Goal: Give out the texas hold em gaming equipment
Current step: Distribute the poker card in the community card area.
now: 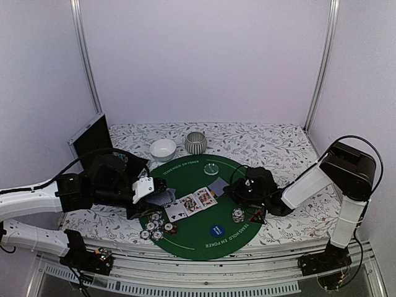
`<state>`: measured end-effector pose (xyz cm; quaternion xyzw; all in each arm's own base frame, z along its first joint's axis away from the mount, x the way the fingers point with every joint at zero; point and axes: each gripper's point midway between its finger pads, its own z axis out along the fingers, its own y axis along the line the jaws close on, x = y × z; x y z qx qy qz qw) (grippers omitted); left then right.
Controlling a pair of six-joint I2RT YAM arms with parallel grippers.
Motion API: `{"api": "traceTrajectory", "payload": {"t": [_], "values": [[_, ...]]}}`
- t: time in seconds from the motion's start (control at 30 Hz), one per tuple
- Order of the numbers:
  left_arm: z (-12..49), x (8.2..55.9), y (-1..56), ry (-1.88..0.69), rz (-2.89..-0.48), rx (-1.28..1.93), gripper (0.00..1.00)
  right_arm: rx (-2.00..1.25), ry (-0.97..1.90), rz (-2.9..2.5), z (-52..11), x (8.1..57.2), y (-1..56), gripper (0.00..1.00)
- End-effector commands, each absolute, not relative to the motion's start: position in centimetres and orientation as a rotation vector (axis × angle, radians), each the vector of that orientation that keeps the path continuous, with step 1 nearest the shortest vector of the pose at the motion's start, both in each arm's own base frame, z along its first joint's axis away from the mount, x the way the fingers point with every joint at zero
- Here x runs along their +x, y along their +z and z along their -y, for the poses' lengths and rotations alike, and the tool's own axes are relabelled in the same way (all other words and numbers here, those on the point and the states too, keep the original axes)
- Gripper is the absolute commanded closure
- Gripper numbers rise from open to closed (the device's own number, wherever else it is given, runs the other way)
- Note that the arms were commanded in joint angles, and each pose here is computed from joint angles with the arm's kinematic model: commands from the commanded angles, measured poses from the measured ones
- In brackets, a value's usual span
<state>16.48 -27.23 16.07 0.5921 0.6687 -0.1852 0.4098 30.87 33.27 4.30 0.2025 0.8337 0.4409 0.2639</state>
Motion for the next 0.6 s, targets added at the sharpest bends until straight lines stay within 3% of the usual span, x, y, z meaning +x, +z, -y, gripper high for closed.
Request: {"api": "traceTrajectory", "payload": {"t": [0.0,0.23,0.33,0.57], "values": [[27.6,16.5,17.7,-0.493,-1.649,1.459,0.71,0.565,1.229,-2.263,-33.8,30.5,3.8,0.95],[27.6,16.5,17.7,-0.493,-1.646,1.458,0.71,0.543,1.271,-2.277,-34.7,29.7,4.3,0.83],[27.6,16.6,17.8,-0.491,-1.645,1.455,0.71,0.537,1.285,-2.262,-34.8,29.6,5.1,0.82],[27.6,16.5,18.0,-0.496,-1.640,1.453,0.70,0.515,1.274,-2.242,-34.0,28.9,6.9,0.64]]}}
